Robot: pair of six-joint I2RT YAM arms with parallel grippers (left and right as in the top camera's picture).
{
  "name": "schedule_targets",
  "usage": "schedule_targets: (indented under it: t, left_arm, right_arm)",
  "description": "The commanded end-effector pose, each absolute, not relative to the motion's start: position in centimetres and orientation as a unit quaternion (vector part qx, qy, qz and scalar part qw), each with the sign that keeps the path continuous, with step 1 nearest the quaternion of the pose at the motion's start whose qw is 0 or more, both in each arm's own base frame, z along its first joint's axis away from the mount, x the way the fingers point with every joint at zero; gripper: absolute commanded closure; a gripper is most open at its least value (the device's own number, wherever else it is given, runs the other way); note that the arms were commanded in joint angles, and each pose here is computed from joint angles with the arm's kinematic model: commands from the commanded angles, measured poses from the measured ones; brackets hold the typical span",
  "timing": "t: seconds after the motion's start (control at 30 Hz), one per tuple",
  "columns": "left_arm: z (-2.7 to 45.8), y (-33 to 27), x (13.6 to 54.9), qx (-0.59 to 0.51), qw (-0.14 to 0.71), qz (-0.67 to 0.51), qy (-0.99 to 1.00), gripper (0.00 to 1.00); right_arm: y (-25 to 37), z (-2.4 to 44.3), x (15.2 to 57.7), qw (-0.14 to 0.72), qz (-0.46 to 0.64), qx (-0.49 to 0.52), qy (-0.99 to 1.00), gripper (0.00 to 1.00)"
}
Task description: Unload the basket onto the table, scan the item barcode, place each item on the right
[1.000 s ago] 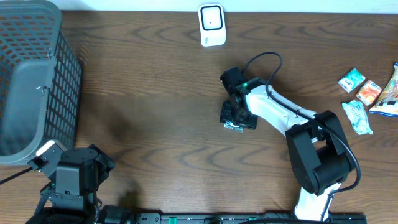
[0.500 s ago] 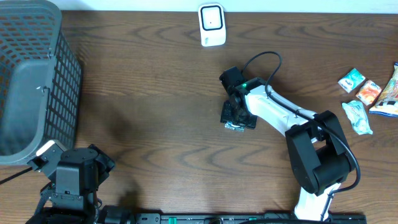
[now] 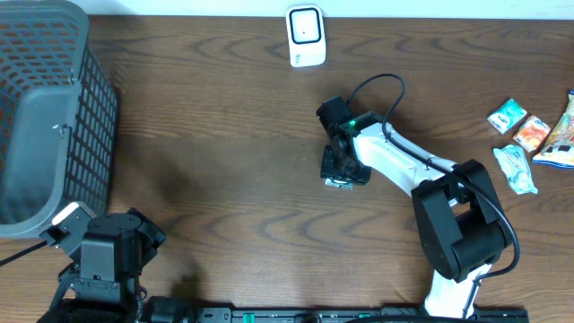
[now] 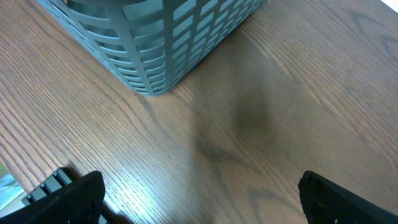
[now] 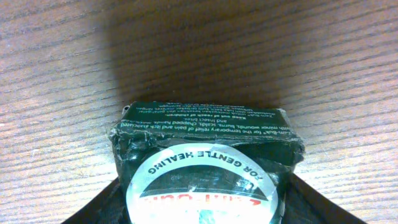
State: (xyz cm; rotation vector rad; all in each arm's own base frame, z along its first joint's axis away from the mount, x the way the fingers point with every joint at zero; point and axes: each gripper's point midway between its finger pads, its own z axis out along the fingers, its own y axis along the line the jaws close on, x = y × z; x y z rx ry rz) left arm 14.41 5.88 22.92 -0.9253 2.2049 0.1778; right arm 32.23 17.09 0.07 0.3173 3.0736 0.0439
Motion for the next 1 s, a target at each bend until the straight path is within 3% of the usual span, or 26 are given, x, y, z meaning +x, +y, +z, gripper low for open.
schedule_targets:
  t: [0.0,0.5,0.7,0.97]
  left_arm:
    - [23.0,6.2,14.3,-0.368,0.366,0.075,0.851,0.02]
    - [23.0,6.2,14.3,-0.368,0.366,0.075,0.851,0.02]
    - [23.0,6.2,14.3,-0.368,0.366,0.075,0.851,0.02]
    - [23.0,6.2,14.3,-0.368,0.366,0.075,0.852,0.02]
  right_arm:
    - [16.9,0.1,32.5,0.031,-0.003,0.076,0.997,0.49]
    - [18.5,3.0,34.6,0.051,0.021,0.024,0.998,0.49]
    - [20.0,6.2,37.6,0.100,0.042,-0.018,0.994,0.56]
    - [22.7,10.5,43.1,0.217,0.083,-0.071,0.970,0.57]
